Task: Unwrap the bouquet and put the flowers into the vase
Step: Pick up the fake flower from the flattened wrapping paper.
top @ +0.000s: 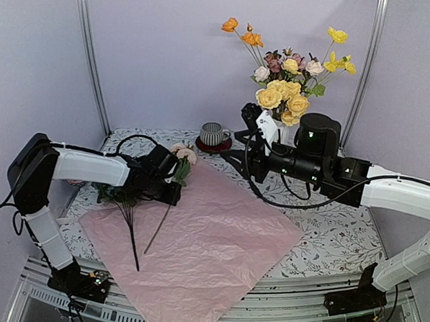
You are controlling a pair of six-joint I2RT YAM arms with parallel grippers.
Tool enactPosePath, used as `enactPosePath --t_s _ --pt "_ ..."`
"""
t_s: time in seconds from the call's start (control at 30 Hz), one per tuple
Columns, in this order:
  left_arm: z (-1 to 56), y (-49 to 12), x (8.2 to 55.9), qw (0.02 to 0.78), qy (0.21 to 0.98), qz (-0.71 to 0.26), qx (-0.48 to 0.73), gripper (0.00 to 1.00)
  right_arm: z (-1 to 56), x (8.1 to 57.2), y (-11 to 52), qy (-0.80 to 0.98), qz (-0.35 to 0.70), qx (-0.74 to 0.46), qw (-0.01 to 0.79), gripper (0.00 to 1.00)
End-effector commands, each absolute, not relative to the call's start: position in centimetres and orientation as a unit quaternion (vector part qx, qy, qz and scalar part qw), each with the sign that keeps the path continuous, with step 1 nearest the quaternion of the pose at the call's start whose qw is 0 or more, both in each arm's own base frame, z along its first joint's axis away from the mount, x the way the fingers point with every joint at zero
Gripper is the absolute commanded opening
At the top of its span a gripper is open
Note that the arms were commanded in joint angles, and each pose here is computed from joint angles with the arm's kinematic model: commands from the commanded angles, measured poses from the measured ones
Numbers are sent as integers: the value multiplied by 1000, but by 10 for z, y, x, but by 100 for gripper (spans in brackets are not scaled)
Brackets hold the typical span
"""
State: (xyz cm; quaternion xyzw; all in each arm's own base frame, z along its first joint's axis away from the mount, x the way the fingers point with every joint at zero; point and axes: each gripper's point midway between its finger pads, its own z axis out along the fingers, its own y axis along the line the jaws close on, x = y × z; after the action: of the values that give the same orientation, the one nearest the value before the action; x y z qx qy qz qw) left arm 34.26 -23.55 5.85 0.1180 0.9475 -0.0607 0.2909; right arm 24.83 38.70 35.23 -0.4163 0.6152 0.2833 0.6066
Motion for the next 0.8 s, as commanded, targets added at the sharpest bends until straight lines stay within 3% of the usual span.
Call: enactPosePath --t_s 0.0,0.3,0.47,0.77 --pt "39 -221 349 261 959 -12 107 56 329 243 391 614 311 -411 598 62" --pt "12 -224 353 222 969 -28 107 33 288 245 373 625 293 -387 611 63" --pt "6 -227 348 208 972 -39 107 0 283 246 368 635 295 -370 610 63" --pt "100 -220 344 315 942 -82 76 0 290 239 369 672 393 -286 558 63"
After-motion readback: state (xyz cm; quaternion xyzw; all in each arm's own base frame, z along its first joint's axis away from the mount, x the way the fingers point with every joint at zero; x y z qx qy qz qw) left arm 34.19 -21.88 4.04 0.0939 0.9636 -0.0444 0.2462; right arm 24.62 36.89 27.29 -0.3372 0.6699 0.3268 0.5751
